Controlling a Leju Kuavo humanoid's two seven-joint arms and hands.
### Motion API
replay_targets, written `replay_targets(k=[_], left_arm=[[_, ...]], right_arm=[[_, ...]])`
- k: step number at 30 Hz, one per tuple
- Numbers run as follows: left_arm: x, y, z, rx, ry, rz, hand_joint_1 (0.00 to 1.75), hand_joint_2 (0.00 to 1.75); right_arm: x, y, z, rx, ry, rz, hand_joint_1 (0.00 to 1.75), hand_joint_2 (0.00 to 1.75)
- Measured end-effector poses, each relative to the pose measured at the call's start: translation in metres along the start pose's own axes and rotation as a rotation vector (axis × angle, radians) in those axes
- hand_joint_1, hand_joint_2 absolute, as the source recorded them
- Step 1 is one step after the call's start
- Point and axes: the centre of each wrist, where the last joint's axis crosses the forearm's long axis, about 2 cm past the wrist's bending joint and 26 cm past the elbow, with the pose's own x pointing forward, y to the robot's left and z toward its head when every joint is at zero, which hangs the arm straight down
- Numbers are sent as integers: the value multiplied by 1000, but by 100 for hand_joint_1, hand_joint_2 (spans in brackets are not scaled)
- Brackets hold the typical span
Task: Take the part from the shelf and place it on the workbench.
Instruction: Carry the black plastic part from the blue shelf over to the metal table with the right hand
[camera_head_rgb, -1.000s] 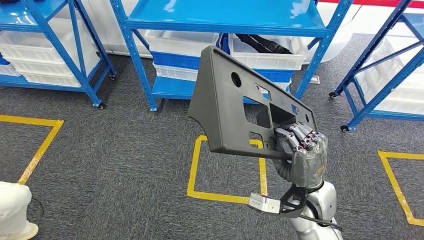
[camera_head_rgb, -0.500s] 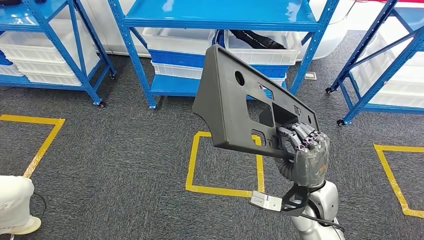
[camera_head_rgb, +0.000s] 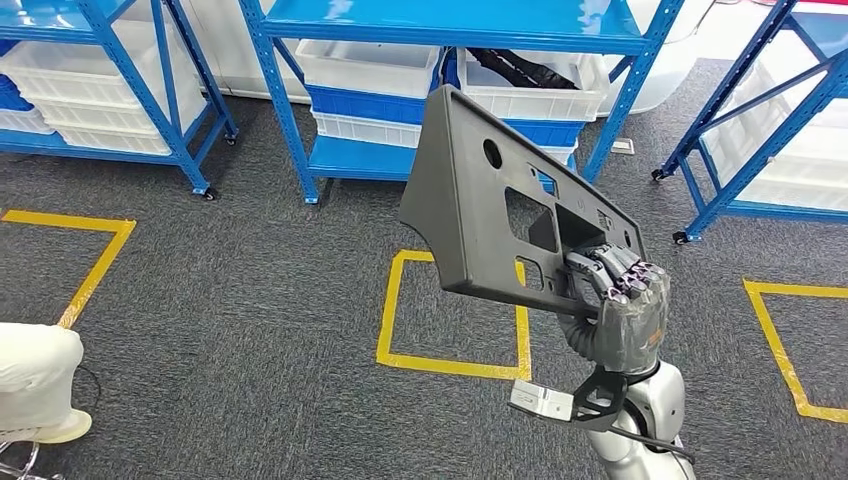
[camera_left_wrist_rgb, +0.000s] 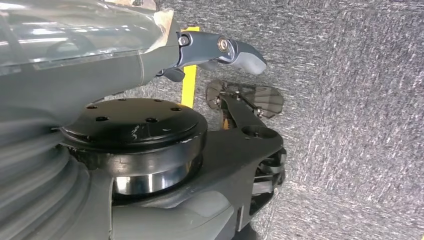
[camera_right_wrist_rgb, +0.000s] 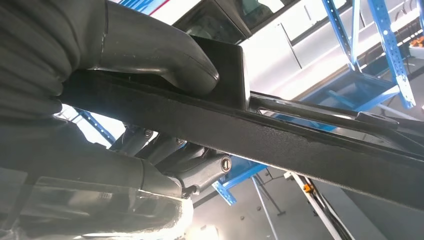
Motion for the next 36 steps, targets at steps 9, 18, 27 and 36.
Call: replay_targets(k=[9,18,27,36], left_arm=[[-1,0,0,5,8,5,0,175],[-1,0,1,9,13,15,0,175],[-2,-1,1,7,22,17,0,175],[-2,-1,1,8,25,17,0,175]], right_arm=[[-2,-1,-1,-4,-6,3,175,175],[-4,-2,0,-8,-3,4,175,175],[-5,-3,3,-3,6,13,175,175],[-6,-4,2,-6,7,18,175,175]])
